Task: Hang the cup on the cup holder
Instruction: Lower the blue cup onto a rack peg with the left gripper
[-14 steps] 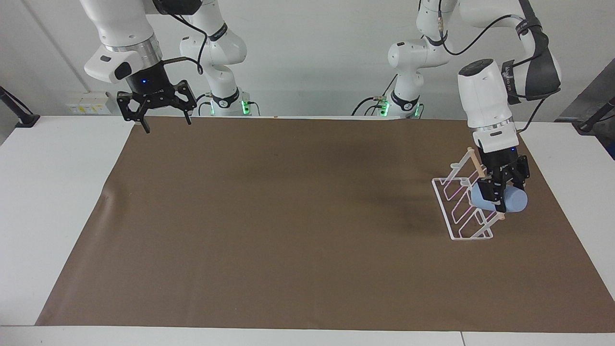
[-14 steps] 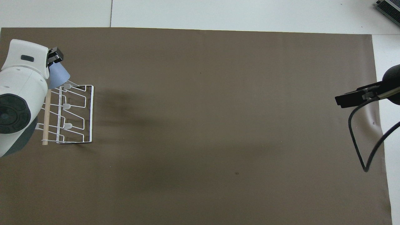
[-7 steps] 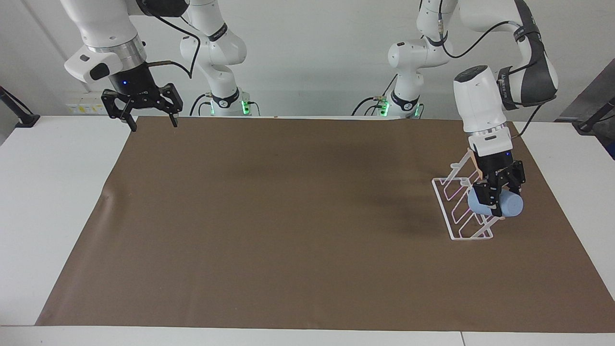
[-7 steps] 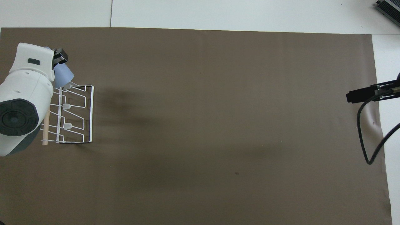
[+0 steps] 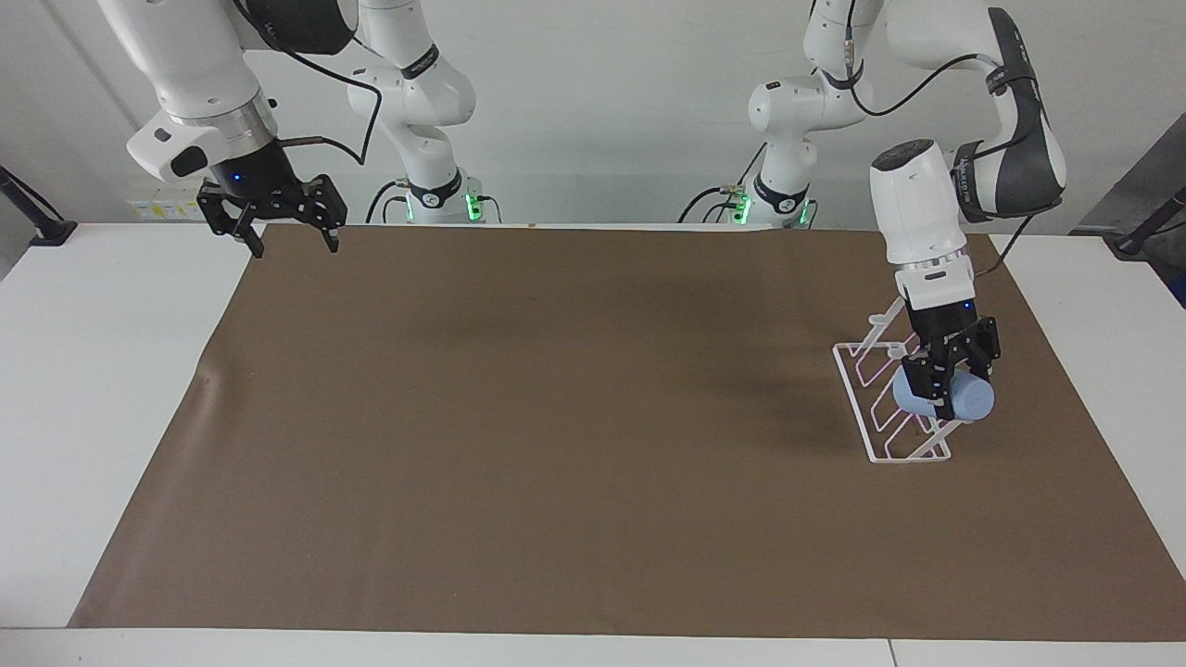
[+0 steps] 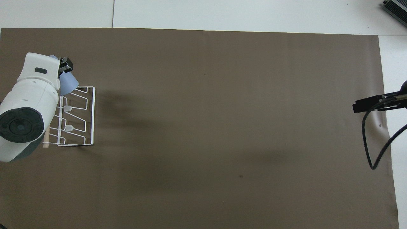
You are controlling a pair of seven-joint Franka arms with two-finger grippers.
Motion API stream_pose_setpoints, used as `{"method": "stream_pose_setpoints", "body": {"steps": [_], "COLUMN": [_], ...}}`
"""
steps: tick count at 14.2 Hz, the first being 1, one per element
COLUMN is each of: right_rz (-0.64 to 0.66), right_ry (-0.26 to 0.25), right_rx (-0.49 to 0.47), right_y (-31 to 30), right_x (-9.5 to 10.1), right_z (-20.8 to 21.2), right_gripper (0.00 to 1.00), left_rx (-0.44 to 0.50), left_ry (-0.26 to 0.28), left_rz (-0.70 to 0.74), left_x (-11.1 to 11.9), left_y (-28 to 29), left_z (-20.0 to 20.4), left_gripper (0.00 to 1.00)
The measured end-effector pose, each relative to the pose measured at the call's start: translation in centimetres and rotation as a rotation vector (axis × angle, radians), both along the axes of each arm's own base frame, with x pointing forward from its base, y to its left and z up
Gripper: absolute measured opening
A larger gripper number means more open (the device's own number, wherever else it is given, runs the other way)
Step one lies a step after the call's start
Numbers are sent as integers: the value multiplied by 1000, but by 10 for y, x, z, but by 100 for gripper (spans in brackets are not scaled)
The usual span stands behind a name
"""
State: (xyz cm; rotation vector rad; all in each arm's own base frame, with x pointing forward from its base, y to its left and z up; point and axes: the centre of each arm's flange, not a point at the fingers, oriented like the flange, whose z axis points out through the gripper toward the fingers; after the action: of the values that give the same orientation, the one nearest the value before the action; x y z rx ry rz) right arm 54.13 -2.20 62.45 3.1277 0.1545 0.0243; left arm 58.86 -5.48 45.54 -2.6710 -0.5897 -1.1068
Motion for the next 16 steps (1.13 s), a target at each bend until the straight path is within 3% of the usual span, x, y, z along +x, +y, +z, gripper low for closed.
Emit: {"method": "stream_pose_setpoints", "body": {"steps": [13,16], "right_rz": [-117,-117], "right_ry": [-4,-4], "right_rx": [1,1], "right_y": [-13,-13], "right_x": [-6,-6], "right_z": [0,0], "right_gripper": [100,100], "left_rx": [-37,-41], "left_ry": [-8,-13], "left_rz": [30,31], "left_x": [-4,-4], "left_y": [2,1], "left_z": [-8,-6], "left_gripper": [74,99]}}
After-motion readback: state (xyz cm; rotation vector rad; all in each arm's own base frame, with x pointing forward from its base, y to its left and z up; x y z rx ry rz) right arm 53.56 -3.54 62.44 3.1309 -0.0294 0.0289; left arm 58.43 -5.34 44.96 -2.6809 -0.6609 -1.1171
